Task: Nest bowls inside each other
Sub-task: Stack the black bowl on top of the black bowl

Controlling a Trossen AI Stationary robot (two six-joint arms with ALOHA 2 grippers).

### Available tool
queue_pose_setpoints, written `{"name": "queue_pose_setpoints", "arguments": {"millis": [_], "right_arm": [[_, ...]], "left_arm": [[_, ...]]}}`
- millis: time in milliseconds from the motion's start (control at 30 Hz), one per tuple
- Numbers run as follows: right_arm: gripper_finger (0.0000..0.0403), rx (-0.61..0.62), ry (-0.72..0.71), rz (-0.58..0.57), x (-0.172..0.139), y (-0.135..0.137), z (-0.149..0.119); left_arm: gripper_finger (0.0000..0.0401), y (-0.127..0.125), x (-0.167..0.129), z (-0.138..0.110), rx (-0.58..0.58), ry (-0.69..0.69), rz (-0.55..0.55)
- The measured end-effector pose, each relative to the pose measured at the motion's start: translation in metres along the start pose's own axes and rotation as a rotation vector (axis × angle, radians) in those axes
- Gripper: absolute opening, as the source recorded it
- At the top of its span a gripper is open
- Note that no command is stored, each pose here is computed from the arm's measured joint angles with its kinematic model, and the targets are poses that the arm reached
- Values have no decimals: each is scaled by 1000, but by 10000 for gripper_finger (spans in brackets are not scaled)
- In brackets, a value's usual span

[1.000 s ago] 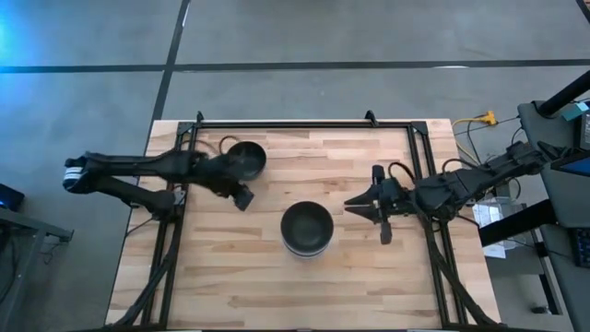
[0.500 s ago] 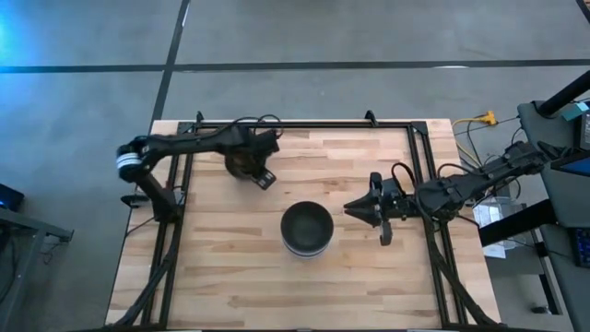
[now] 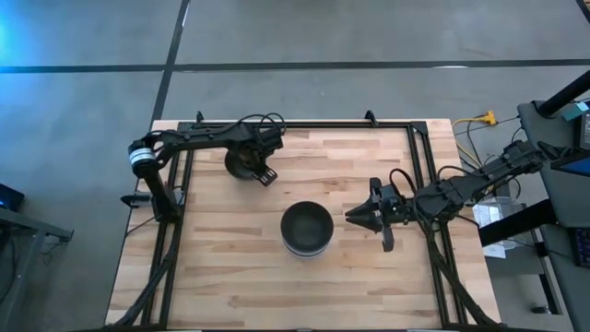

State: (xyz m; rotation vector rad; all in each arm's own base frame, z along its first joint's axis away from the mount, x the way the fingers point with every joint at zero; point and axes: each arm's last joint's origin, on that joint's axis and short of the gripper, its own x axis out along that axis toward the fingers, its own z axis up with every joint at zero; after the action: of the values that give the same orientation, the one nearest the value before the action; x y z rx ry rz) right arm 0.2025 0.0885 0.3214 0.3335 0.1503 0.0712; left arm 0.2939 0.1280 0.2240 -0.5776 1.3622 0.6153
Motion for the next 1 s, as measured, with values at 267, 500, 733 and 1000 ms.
{"name": "queue_pose_setpoints", "arguments": {"millis": [267,500,733,1000], "right_arm": [[61,-3,30,-10,0,-1,-3],[61,44,38,2,-1,1,-4],[61,104,52,13,-2,4,-7],[61,155,11,-11,-2,4,-4]], "left_arm": [[105,0,14,2,42,48,17],[9,0,13,2,86,45,22],[3,2,7,-1,112,65,25],[1,9,-51,-29,144,-28,-34]]}}
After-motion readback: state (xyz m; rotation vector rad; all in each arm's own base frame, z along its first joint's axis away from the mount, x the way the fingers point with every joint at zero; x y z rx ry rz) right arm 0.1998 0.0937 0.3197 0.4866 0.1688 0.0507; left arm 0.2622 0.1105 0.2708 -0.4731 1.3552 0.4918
